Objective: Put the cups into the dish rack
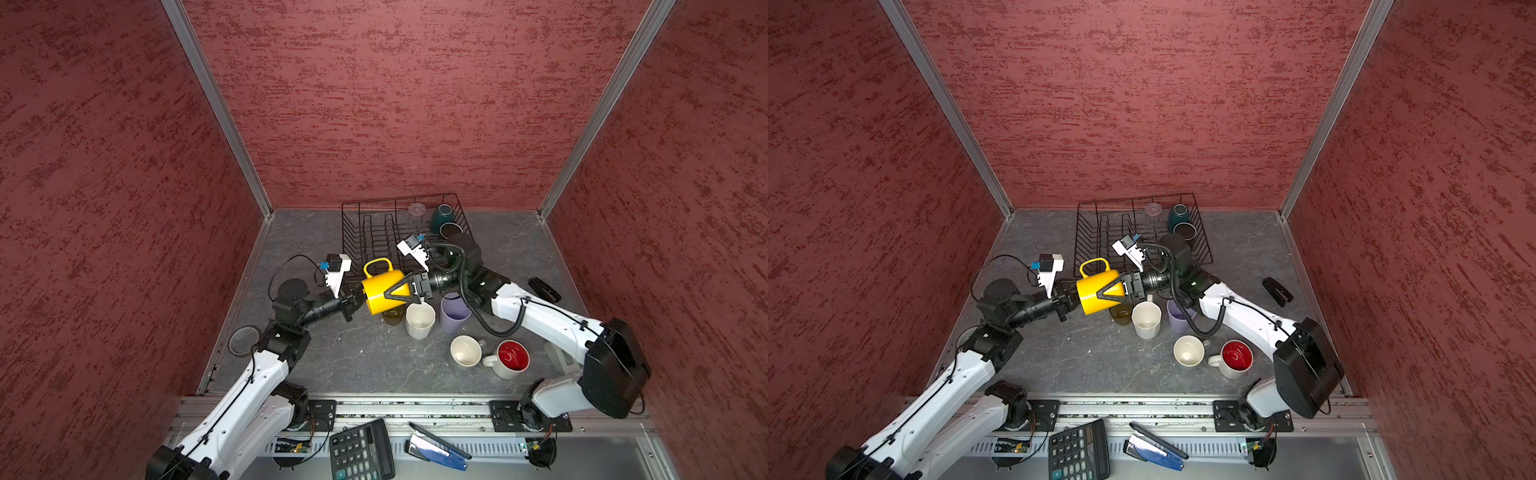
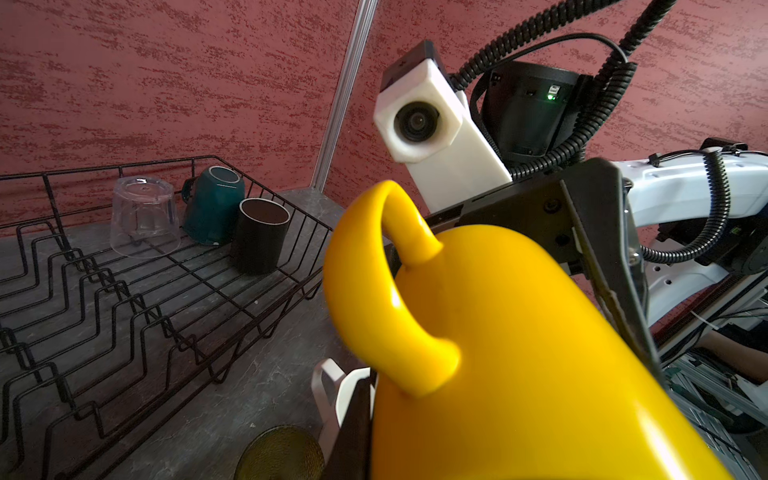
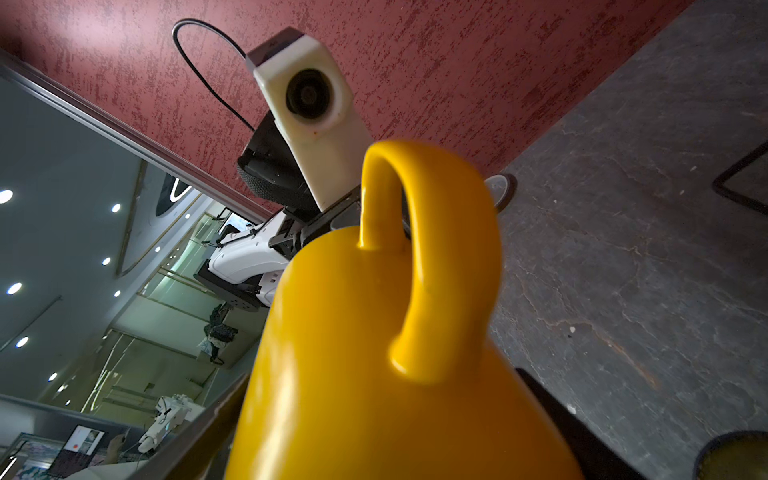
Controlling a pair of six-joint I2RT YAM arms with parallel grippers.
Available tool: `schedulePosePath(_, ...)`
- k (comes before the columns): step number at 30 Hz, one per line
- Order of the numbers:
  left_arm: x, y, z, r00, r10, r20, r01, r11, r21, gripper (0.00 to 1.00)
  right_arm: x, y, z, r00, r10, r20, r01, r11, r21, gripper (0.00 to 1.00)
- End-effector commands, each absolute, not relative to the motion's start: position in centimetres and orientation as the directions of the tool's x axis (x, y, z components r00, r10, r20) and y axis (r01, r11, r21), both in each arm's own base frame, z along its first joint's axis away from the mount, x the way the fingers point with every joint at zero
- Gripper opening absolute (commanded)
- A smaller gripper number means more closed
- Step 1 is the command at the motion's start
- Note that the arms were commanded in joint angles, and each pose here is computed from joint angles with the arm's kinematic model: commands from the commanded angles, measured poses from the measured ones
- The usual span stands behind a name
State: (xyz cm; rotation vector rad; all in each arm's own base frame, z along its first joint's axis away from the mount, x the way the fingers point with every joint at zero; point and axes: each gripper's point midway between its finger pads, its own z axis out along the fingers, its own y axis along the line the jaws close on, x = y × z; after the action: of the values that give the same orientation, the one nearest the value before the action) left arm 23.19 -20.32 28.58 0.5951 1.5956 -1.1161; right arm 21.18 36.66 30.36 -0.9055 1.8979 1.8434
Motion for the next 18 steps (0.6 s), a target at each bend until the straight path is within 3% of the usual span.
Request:
schedulePosePath(1, 22.9, -20.3, 32.5, -0.188, -0.214, -0.959, 0.867, 0.423, -0.264, 0.0, 21.6, 36.8, 29.8, -0.743, -0.192, -0.641, -0.651, -0.013, 0.759, 0.77)
schedulePosePath(10, 23.3, -19.9, 32.6, -0.191, -0.229, -0.955, 0.847, 0.453, -0.278, 0.0, 21.8, 36.7, 30.3, -0.738, -0.172, -0.653, -0.662, -0.007, 0.749, 0.55)
schedulePosePath(18, 23.7, -19.2, 32.8, -0.192, -0.242, -0.951, 0.816, 0.499, -0.291, 0.16, 22.2, 36.8, 30.6, -0.738, -0.15, -0.658, -0.665, -0.003, 0.746, 0.37)
